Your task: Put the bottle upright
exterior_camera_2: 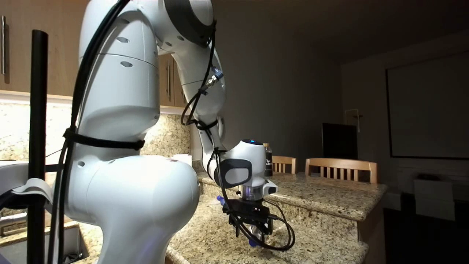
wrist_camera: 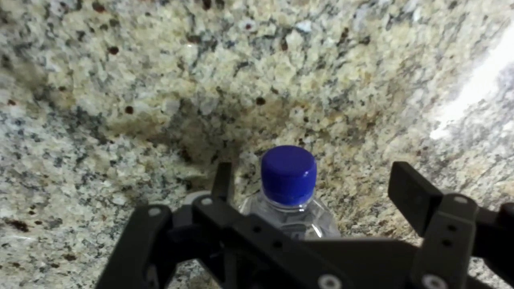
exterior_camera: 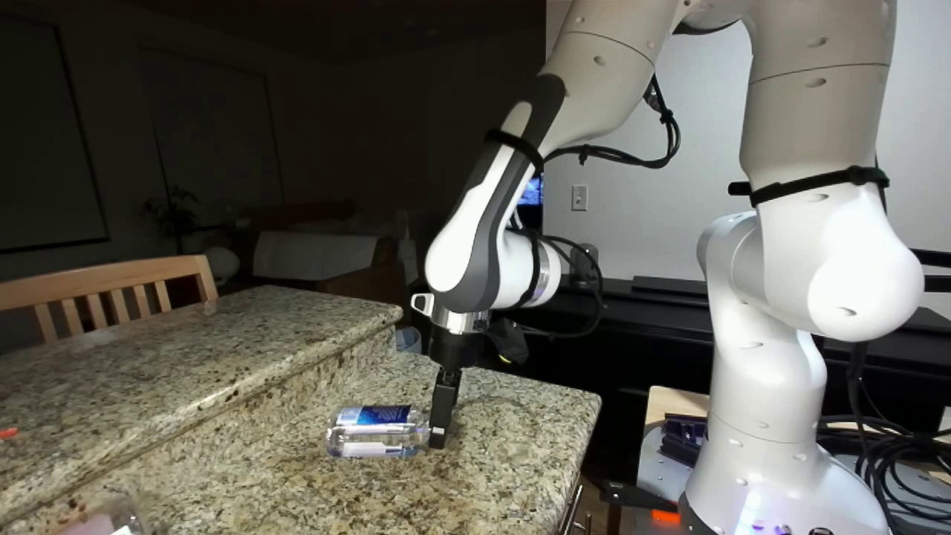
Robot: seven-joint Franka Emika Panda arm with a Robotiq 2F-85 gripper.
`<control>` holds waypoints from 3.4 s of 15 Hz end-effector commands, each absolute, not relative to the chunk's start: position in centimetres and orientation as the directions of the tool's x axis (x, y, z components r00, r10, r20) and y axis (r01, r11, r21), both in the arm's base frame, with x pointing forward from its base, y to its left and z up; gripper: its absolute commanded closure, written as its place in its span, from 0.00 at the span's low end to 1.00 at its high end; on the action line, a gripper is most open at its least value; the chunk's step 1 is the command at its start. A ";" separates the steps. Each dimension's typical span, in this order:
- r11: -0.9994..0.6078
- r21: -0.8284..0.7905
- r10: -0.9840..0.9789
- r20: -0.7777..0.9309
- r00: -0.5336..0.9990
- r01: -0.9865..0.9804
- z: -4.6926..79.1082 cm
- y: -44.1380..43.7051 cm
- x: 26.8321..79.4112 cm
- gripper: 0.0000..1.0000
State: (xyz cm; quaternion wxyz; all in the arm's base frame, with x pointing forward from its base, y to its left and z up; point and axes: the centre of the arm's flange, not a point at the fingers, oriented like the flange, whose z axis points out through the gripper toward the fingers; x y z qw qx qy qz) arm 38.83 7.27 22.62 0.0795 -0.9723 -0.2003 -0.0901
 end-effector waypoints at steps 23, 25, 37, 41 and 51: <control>-0.888 0.007 0.443 0.283 0.850 0.460 24.7 8.6 41.5 0.85; -0.880 0.012 0.459 0.274 0.845 0.474 25.3 8.6 42.1 0.85; -0.851 -0.012 0.511 0.211 0.833 0.525 31.4 10.8 46.2 0.85; -0.846 -0.004 0.518 0.227 0.825 0.533 32.5 12.1 47.5 0.85; -0.912 -0.003 0.406 0.149 0.902 0.411 32.4 11.8 51.7 0.85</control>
